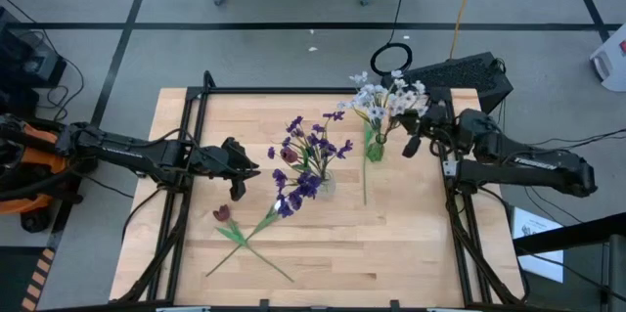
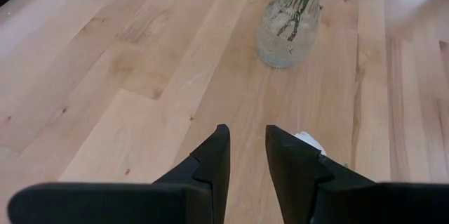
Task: Sort flowers into vase by color
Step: Put the white flowers into the transparent green vase
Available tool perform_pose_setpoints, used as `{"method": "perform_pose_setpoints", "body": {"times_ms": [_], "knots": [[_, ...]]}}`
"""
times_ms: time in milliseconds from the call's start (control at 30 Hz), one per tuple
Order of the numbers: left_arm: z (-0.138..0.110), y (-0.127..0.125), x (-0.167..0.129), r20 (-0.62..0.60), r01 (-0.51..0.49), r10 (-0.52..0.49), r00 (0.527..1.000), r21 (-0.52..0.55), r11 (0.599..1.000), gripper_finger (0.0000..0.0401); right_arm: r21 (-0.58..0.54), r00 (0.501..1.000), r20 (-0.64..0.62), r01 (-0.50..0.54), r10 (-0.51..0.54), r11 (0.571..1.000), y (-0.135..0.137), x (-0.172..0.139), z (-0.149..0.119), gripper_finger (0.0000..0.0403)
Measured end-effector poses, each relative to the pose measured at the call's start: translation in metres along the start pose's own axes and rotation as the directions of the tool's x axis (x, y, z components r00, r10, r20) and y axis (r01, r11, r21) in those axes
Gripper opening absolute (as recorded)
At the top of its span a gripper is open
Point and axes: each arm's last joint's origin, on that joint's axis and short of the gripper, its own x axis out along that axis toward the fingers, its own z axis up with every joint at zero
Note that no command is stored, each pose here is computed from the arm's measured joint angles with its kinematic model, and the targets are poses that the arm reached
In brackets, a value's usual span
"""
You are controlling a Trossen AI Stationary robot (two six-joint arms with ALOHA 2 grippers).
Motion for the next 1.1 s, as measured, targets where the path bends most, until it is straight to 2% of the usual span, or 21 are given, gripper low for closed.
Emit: {"method": "perform_pose_setpoints", "body": {"times_ms": [300, 867, 1100], "knots": [[0.0, 0.0, 0.0, 0.0, 0.0, 0.0, 1.0, 0.0, 1.0, 0.0097, -0.009, 0.99, 0.137, 0.013, -0.012, 1.0, -0.002, -0.004, 0.014, 0.0004], [0.0, 0.0, 0.0, 0.004, 0.002, -0.002, 1.0, -0.002, 1.0, 0.0097, -0.018, 0.982, 0.186, 0.03, -0.026, 0.999, -0.005, -0.016, 0.02, 0.0004], [0.0, 0.0, 0.0, 0.004, 0.002, -0.002, 1.0, -0.002, 1.0, 0.0097, -0.037, 0.993, 0.116, 0.024, -0.02, 0.999, -0.004, -0.012, 0.013, 0.0004]]}}
